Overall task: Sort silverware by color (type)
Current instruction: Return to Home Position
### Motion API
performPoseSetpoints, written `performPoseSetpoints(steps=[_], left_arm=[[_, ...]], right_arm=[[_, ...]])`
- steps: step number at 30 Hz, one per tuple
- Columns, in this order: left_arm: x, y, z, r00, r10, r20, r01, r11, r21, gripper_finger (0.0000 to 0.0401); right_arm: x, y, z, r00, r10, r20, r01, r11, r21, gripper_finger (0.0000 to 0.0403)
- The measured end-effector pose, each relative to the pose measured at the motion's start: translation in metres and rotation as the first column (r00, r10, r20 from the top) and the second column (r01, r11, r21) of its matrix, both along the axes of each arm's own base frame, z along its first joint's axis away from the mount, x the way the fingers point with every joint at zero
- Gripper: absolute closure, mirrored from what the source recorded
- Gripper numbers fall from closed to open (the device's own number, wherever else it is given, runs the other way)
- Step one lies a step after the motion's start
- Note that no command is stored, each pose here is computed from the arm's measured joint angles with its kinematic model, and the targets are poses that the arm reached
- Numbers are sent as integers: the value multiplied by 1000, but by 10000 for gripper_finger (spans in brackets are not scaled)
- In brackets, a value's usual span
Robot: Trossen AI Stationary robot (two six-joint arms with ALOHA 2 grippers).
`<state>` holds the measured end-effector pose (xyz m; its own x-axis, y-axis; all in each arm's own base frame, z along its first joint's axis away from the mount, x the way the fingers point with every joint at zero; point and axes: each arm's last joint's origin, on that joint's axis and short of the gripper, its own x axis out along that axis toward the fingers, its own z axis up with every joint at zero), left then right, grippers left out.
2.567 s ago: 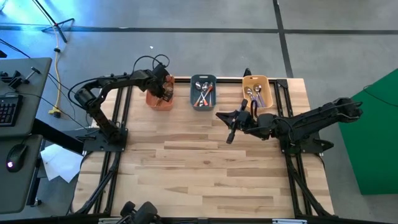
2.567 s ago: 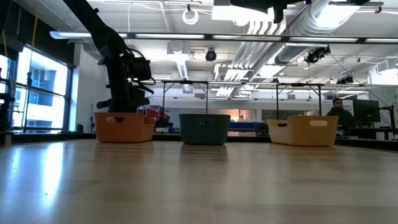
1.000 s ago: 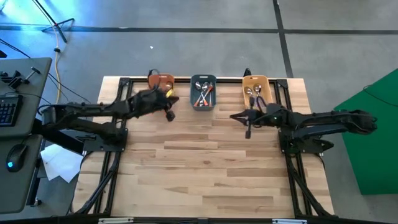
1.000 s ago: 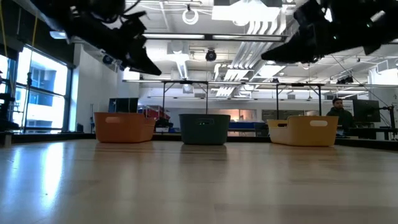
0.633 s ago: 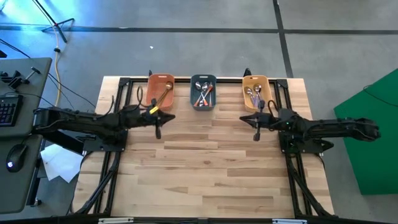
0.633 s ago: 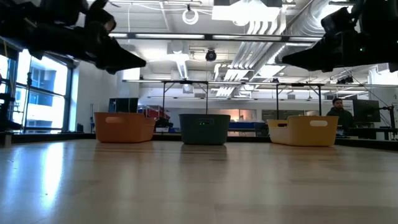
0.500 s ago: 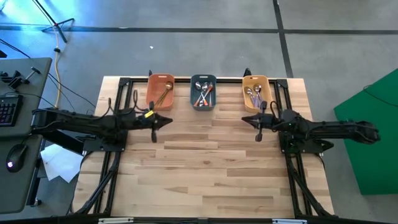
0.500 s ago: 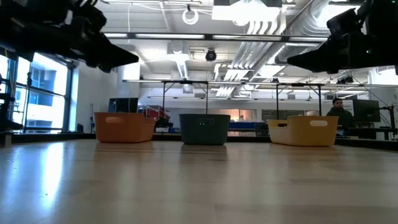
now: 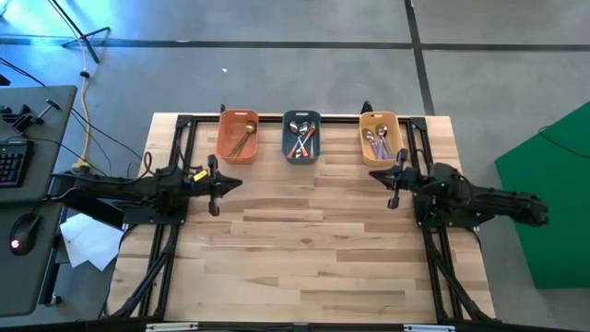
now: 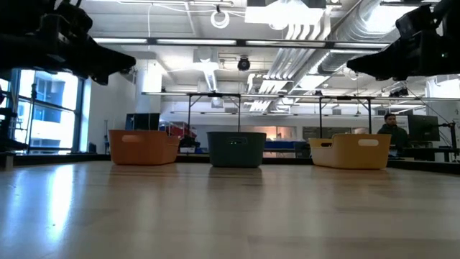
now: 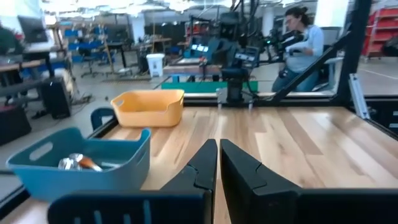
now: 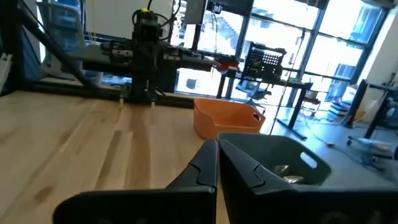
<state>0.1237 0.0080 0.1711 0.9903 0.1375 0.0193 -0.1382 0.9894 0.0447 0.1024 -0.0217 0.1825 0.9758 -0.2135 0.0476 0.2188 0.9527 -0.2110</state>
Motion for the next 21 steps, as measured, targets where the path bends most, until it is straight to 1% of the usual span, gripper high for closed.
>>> performPoseSetpoints(steps=[5, 8, 12, 18, 21], left_arm=[[-7, -3, 6, 998, -21, 51, 19, 999, 43, 392], [-11, -4, 6, 998, -13, 56, 11, 999, 43, 392], [-17, -5, 8, 997, -9, 81, 6, 999, 35, 392], [-27, -8, 4, 998, -24, 61, 22, 999, 33, 392], [-27, -9, 0, 999, -34, 24, 34, 999, 24, 392]], right_arm=[[-9, 2, -1, 1000, 11, 16, -11, 999, 38, 403], [-8, 2, -4, 997, 12, 71, -14, 999, 33, 403], [-8, 1, -6, 998, -9, 69, 6, 999, 42, 403], [-8, 1, -7, 998, -11, 65, 7, 998, 67, 403], [-8, 0, -7, 997, -26, 69, 21, 997, 72, 403]])
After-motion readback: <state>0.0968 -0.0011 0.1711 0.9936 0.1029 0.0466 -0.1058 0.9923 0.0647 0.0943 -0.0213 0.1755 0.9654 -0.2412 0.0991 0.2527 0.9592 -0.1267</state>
